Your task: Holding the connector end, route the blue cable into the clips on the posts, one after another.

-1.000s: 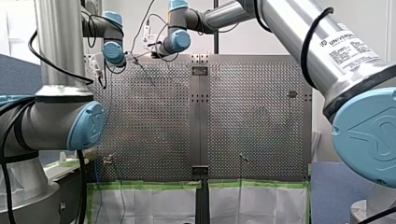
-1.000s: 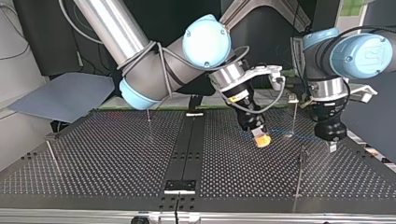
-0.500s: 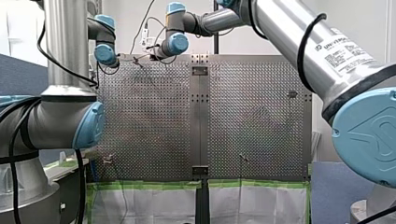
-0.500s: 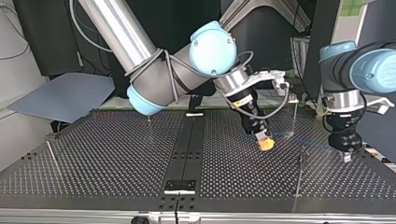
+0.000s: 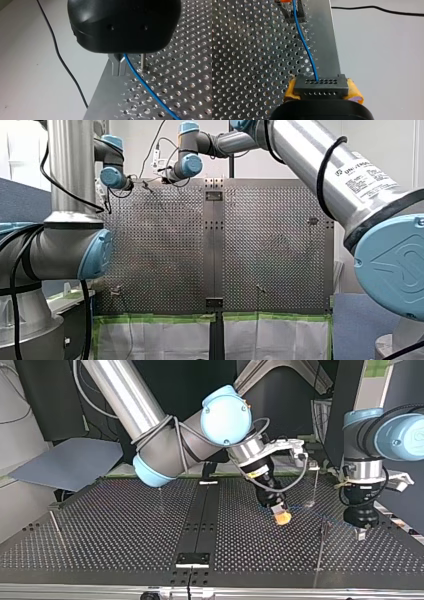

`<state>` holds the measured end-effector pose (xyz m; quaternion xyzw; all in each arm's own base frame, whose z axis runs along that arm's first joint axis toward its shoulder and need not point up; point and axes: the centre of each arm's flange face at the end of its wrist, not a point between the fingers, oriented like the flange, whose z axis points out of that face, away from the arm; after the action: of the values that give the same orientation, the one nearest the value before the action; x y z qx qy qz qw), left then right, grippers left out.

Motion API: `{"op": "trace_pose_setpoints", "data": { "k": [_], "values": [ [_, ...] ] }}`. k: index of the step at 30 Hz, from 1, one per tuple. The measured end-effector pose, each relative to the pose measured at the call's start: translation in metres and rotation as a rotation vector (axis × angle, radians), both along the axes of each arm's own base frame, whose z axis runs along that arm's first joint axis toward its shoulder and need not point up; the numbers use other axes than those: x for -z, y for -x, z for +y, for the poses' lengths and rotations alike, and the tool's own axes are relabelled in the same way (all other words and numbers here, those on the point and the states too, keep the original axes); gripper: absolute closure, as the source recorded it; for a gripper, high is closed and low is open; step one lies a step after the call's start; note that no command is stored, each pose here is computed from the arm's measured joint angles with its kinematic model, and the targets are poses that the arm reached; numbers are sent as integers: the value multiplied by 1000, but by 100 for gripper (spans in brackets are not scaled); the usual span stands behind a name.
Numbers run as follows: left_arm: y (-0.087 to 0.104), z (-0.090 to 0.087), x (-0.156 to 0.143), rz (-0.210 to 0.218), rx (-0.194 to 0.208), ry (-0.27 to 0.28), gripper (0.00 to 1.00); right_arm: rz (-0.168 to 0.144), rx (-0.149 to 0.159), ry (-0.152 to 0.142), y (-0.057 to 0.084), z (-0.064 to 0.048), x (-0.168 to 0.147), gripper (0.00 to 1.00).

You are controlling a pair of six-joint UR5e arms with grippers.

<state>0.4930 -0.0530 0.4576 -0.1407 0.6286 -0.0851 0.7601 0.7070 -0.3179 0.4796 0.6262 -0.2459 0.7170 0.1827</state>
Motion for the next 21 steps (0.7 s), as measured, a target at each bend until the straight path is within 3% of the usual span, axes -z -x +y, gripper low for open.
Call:
{"op": "trace_pose_setpoints", "data": {
  "k": [10, 21],
  "values": [
    [-7, 4, 10, 18, -2, 2, 100, 11, 10, -10, 2, -8, 6, 100],
    [-12, 3, 8, -18, 30, 21, 100, 18, 20, -15, 4, -16, 11, 100]
  ]
}}
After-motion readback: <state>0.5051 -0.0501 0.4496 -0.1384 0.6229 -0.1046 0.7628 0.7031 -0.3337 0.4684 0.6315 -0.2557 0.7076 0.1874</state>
